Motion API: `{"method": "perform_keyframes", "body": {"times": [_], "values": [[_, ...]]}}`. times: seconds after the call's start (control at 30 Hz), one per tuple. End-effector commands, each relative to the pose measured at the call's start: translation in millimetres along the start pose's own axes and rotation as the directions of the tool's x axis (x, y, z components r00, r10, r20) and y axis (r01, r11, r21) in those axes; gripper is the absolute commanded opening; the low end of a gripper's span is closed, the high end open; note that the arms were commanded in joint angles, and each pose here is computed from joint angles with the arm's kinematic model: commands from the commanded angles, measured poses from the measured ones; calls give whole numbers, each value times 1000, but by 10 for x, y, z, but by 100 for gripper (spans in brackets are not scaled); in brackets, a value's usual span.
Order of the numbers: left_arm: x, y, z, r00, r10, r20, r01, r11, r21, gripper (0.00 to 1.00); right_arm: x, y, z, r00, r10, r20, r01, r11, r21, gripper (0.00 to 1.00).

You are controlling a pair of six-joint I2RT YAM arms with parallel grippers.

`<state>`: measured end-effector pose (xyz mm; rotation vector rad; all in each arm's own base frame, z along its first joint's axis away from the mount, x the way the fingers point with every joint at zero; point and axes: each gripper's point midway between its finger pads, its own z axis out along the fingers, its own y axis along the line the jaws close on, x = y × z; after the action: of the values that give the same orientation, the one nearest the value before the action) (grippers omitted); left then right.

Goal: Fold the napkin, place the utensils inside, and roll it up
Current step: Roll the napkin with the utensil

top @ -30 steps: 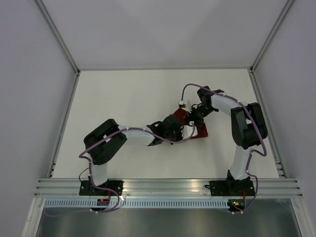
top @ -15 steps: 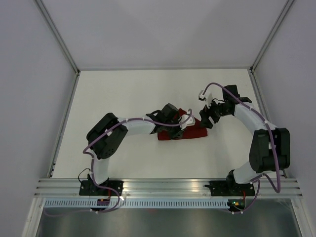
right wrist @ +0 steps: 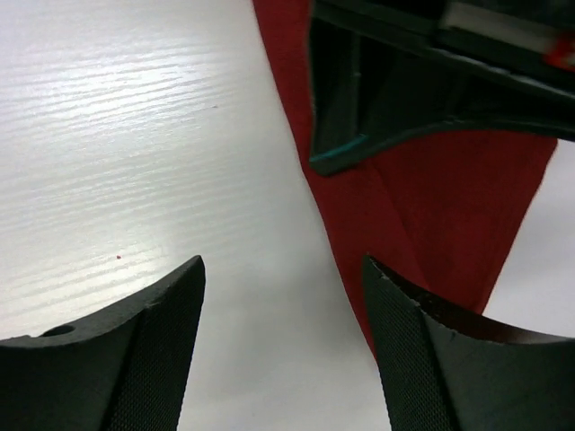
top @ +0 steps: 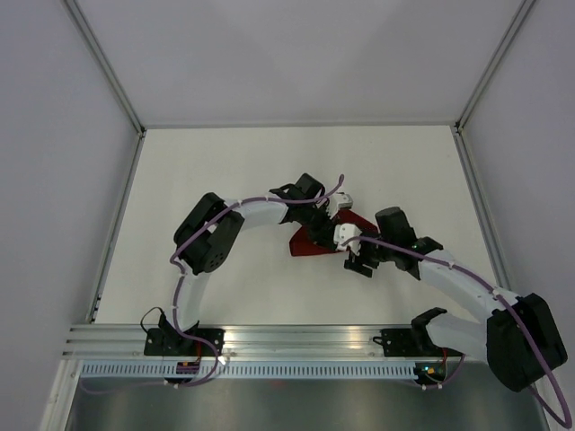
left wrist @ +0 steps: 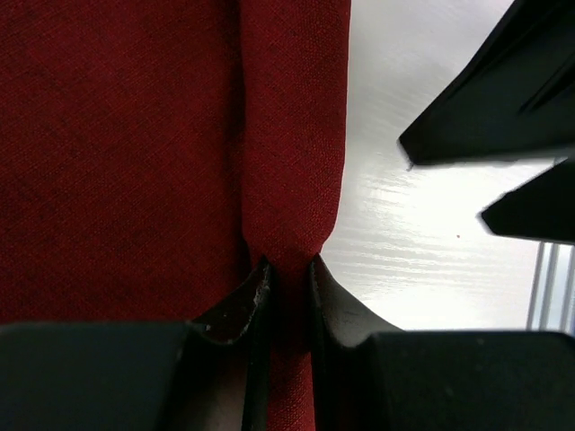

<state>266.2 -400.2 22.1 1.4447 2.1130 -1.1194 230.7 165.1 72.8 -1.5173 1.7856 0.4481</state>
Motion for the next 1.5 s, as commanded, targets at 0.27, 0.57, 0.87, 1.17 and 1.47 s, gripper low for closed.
{"method": "perform_keyframes", "body": {"times": [0.27,0.57,0.87,1.17,1.47], "values": [[1072,-291,88,910,-287,-301,338,932,134,10,-11,0,417,958,-268,-99,278,955,99,68],[963,-326,56,919,-280,-276,332,929,164,34,168,191,559,953,-260,-157,265,964,7,41],[448,-224,-92,954,-290,-77,297,947,125,40,238,320,576,959,-221,-177,213,975,-65,15],[-9,9,-494,946,-289,148,293,956,-6,41,262,436,602,961,-201,-192,173,973,-151,14],[-394,158,-956,914,-191,358,268,946,-181,38,280,542,632,962,-171,-215,109,955,-275,13]]}}
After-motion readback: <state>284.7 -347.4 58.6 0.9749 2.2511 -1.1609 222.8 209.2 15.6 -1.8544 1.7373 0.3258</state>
